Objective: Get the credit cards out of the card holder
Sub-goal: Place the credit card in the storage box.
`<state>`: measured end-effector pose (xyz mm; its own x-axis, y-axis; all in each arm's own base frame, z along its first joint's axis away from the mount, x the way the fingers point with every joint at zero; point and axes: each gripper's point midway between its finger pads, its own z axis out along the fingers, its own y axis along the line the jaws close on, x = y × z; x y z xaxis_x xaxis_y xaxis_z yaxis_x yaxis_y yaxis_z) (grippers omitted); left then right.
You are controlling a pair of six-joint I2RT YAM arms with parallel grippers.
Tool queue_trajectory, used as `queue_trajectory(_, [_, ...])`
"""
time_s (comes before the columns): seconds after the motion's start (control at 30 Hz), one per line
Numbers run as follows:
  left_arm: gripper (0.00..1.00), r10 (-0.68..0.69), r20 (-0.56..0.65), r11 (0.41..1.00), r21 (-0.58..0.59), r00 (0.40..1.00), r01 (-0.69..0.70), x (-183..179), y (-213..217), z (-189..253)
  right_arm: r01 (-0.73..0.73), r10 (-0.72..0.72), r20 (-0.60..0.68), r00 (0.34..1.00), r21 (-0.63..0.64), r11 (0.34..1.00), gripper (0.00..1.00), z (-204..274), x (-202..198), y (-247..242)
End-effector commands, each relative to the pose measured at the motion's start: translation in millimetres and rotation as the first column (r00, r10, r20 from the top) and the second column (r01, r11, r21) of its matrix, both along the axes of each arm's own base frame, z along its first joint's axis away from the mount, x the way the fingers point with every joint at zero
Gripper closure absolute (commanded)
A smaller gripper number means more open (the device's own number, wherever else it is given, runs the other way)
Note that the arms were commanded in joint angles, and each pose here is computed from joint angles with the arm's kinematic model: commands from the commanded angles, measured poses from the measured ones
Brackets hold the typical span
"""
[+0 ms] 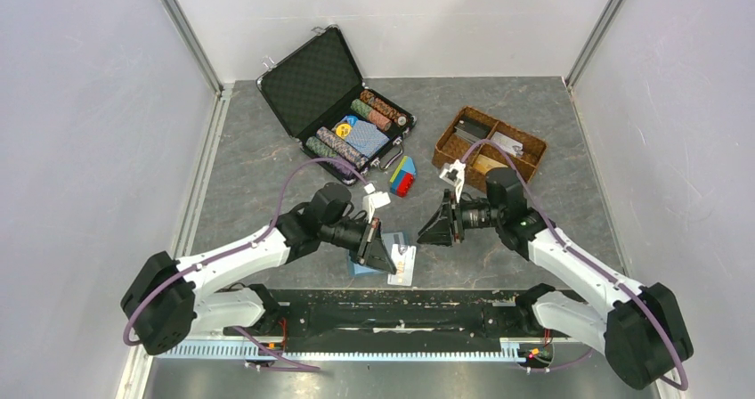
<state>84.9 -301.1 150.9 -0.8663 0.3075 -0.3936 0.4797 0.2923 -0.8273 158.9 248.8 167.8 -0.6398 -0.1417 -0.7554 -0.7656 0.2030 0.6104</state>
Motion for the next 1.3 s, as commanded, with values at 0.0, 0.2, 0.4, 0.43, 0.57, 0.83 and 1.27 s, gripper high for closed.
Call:
queue_trajectory(0.0, [0.98,-0.086,0.029,0.996,-0.034,0.996,0.087,-8.6,-3.6,9.7,-0.079,0.078,0.038,0.996,0.036,0.996,0.63,16.5,-4.3,10.8])
queue_trajectory(0.2, [0.98,-0.086,0.024,0.996,-0.034,0.996,0.087,-9.5,-3.7,9.0,-0.141,0.139,0.036,0.990,0.059,0.988,0.65,16.7,-16.4,25.5])
queue_trajectory(0.4, [0.98,-0.086,0.010,0.996,-0.026,0.996,0.087,-9.3,-4.3,5.9,-0.165,0.163,0.027,0.986,0.098,0.981,0.71,17.2,-24.6,30.6])
queue_trajectory(0.43, [0.98,-0.086,0.010,0.996,-0.025,0.996,0.086,-9.2,-4.4,5.7,-0.168,0.166,0.024,0.986,0.098,0.981,0.73,16.4,-25.5,31.0])
queue_trajectory(0.57, [0.98,-0.089,0.007,0.996,-0.027,0.996,0.089,-9.6,-4.5,5.9,-0.178,0.178,0.014,0.984,0.090,0.980,0.69,10.9,-27.5,31.6])
queue_trajectory(0.83, [0.98,-0.091,0.006,0.995,-0.033,0.996,0.091,-8.6,-6.1,7.1,-0.193,0.194,0.004,0.981,0.076,0.978,0.64,6.5,-28.0,34.0])
queue_trajectory(1.27, [0.98,-0.096,-0.002,0.995,-0.041,0.995,0.096,-8.0,-8.8,5.4,-0.229,0.229,0.004,0.973,0.045,0.972,0.65,-9.7,-38.0,33.4])
